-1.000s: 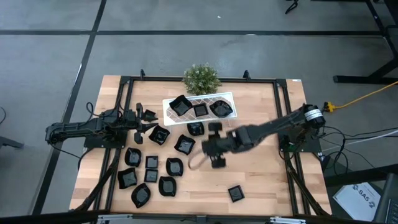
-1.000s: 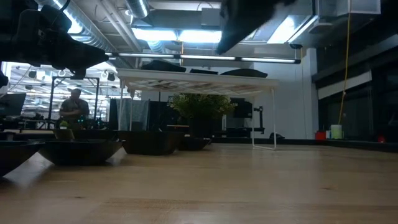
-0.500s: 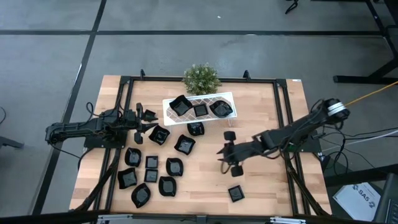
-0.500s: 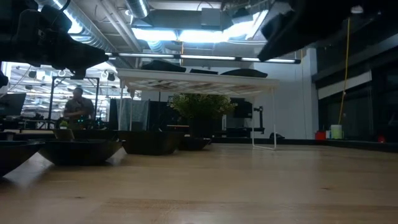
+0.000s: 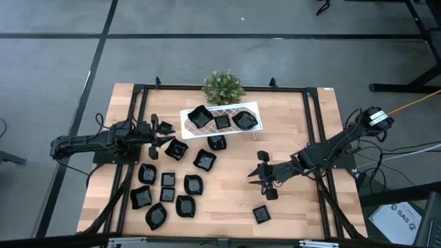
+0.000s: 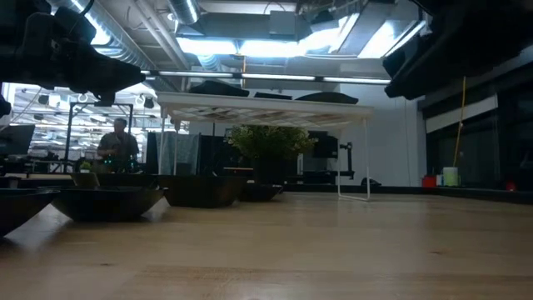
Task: Pick & Place Mini shaped plates
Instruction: Stack the square plate on top of the square plate on the shelf
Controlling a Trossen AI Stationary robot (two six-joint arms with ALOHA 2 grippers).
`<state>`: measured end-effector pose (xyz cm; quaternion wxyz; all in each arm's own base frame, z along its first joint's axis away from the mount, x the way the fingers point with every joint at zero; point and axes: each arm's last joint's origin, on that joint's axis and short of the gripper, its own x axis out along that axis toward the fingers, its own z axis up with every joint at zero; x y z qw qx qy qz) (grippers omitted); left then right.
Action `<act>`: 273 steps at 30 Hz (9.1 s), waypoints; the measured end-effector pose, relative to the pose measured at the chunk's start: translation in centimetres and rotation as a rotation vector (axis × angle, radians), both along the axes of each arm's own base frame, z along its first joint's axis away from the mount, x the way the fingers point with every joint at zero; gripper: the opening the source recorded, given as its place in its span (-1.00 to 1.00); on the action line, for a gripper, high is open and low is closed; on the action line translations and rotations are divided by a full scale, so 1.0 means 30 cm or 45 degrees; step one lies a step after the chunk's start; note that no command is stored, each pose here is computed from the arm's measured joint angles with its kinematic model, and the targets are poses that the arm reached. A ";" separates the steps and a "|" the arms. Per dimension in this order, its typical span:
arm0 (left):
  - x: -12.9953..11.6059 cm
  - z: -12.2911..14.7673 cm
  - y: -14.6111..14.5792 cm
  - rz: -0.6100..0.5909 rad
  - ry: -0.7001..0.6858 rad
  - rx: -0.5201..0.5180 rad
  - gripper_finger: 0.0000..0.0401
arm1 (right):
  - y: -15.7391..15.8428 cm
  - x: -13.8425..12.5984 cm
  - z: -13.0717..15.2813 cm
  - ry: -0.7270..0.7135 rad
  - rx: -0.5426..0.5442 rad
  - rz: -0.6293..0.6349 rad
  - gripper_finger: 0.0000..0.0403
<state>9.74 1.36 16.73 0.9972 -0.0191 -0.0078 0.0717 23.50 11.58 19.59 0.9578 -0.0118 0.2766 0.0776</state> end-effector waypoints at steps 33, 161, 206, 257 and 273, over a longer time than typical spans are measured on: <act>0.000 0.001 0.000 0.000 -0.004 0.000 -0.50 | -0.007 -0.044 -0.066 0.278 -0.052 -0.084 -0.45; 0.000 0.001 0.000 0.000 -0.004 0.000 -0.50 | 0.544 0.019 -0.160 0.658 -0.365 0.295 -0.95; 0.000 0.001 0.000 0.001 -0.003 0.000 -0.50 | 0.380 0.135 0.128 0.370 -0.494 0.270 -0.98; 0.000 0.001 0.000 0.000 -0.004 0.001 -0.50 | -0.426 0.466 0.409 0.416 -0.745 -0.240 -0.98; 0.000 0.001 0.000 0.000 -0.004 0.001 -0.50 | -0.457 0.467 0.377 0.427 -0.685 -0.226 -0.78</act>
